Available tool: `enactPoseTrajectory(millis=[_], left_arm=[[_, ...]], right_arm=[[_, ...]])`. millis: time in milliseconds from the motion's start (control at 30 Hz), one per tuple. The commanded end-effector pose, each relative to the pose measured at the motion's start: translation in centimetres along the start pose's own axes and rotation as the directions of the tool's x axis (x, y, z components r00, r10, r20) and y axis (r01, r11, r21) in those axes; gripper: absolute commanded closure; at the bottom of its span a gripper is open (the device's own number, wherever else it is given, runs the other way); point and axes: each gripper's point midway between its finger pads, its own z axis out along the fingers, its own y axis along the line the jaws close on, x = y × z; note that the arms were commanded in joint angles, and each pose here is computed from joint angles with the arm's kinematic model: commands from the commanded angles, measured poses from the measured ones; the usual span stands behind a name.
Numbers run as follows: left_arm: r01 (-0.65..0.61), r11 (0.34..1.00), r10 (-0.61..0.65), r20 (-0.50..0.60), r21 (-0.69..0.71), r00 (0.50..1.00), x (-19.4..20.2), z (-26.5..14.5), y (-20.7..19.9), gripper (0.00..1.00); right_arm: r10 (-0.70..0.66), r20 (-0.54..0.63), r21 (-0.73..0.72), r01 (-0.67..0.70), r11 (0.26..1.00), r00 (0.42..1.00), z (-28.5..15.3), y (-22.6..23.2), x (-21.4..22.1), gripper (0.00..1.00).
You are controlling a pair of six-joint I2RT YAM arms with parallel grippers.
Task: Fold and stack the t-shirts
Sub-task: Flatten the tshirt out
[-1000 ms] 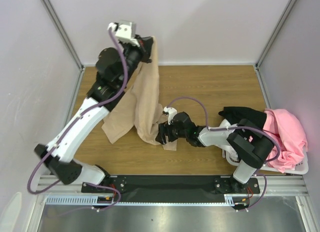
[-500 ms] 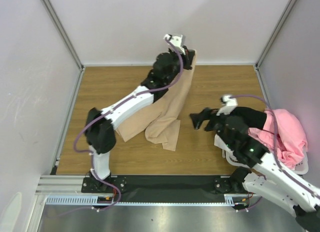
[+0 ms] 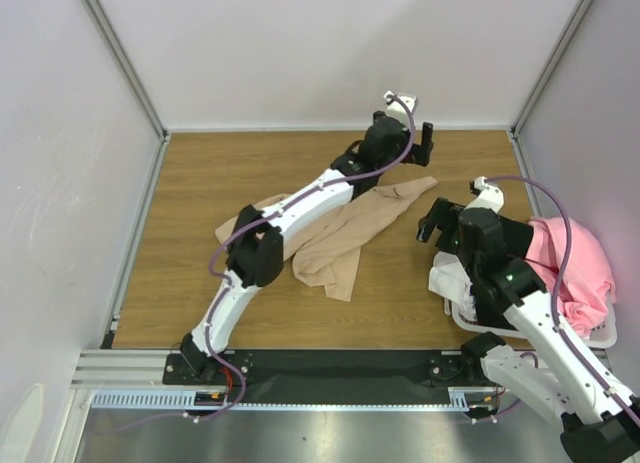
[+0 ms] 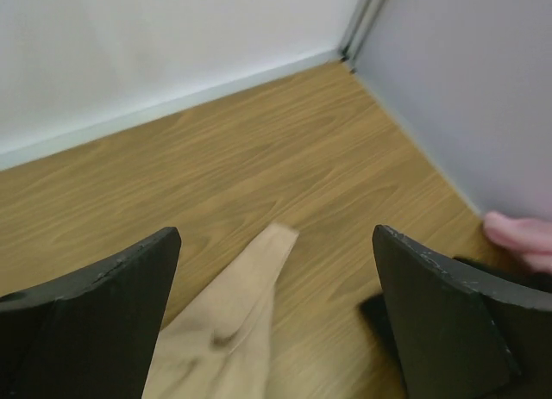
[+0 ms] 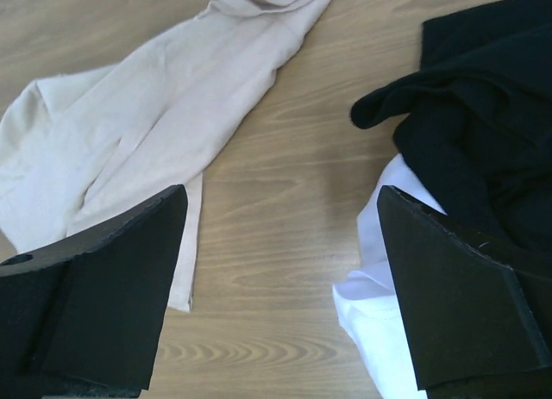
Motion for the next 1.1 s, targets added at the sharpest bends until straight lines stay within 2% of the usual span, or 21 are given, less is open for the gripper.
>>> enactPoseTrajectory(millis=[0, 33, 67, 100, 133, 167, 200, 233, 267, 367, 433, 500, 533, 667, 800, 1067], left_arm=[[0.008, 0.992, 0.004, 0.093, -0.128, 0.996, -12.3, -8.3, 4.4, 0.00], [0.013, 0.985, -0.011, 0.013, -0.169, 1.000, -9.5, -9.3, 6.5, 0.00], [0.071, 0.973, -0.072, 0.000, -0.218, 0.997, -9.3, -10.7, 9.5, 0.00], [0.115, 0.969, -0.106, 0.052, -0.220, 0.993, -12.4, -14.7, 10.2, 0.00], [0.121, 0.954, -0.139, -0.047, -0.276, 0.989, -7.1, -16.0, 12.8, 0.00], [0.185, 0.925, -0.203, -0.020, -0.332, 0.979, -7.1, -18.5, 15.6, 0.00], [0.212, 0.903, -0.237, -0.022, -0.374, 0.971, -5.9, -20.5, 17.2, 0.00], [0.236, 0.877, -0.276, -0.039, -0.418, 0.960, -3.3, -24.6, 18.5, 0.00], [0.294, 0.831, -0.338, -0.010, -0.472, 0.941, -2.2, -26.8, 20.7, 0.00], [0.374, 0.718, -0.445, 0.026, -0.587, 0.895, 3.5, -33.7, 23.6, 0.00], [0.410, 0.673, -0.494, 0.038, -0.616, 0.869, 7.1, -36.8, 24.0, 0.01], [0.452, 0.620, -0.534, 0.077, -0.641, 0.842, 9.1, -38.4, 24.9, 0.01], [0.467, 0.579, -0.572, 0.076, -0.668, 0.817, 11.8, -39.3, 25.3, 0.02], [0.518, 0.508, -0.612, 0.135, -0.688, 0.780, 14.8, -41.0, 26.5, 0.07], [0.529, 0.487, -0.633, 0.137, -0.695, 0.762, 16.8, -40.6, 27.0, 0.12], [0.519, 0.504, -0.612, 0.139, -0.690, 0.779, 16.7, -39.2, 27.9, 0.24]], right_arm=[[0.025, -0.002, -0.078, -0.025, 0.997, 1.000, -0.2, 2.4, -2.2, 0.02], [0.020, 0.001, -0.088, -0.020, 0.996, 1.000, 0.0, 2.8, -2.5, 0.02], [0.012, 0.016, -0.109, -0.011, 0.994, 1.000, 0.3, 3.4, -3.0, 0.02], [0.003, -0.006, -0.117, -0.003, 0.993, 1.000, 1.0, 3.8, -2.5, 0.02], [-0.003, -0.013, -0.126, 0.001, 0.992, 1.000, 1.5, 4.1, -2.4, 0.02], [0.001, -0.003, -0.145, -0.002, 0.989, 1.000, 1.9, 4.7, -2.9, 0.01], [-0.010, -0.047, -0.151, 0.003, 0.989, 0.999, 2.9, 5.1, -1.9, 0.02], [-0.012, -0.059, -0.160, 0.003, 0.987, 0.998, 3.3, 5.5, -1.6, 0.01], [-0.005, -0.062, -0.167, -0.006, 0.986, 0.998, 3.8, 5.9, -1.8, 0.02], [-0.004, -0.103, -0.189, -0.016, 0.982, 0.995, 5.3, 6.9, -1.0, 0.01], [-0.004, -0.134, -0.198, -0.023, 0.980, 0.991, 6.2, 7.3, -0.2, 0.01], [-0.004, -0.140, -0.219, -0.027, 0.975, 0.990, 6.7, 8.0, -0.1, 0.02], [-0.012, -0.158, -0.216, -0.023, 0.976, 0.987, 7.3, 8.0, 0.5, 0.02], [-0.022, -0.204, -0.199, -0.019, 0.980, 0.979, 8.4, 7.8, 1.8, 0.02], [-0.018, -0.224, -0.174, -0.022, 0.985, 0.974, 9.0, 7.4, 2.8, 0.02], [0.003, -0.236, -0.141, -0.037, 0.989, 0.972, 9.0, 6.6, 3.5, 0.02]])
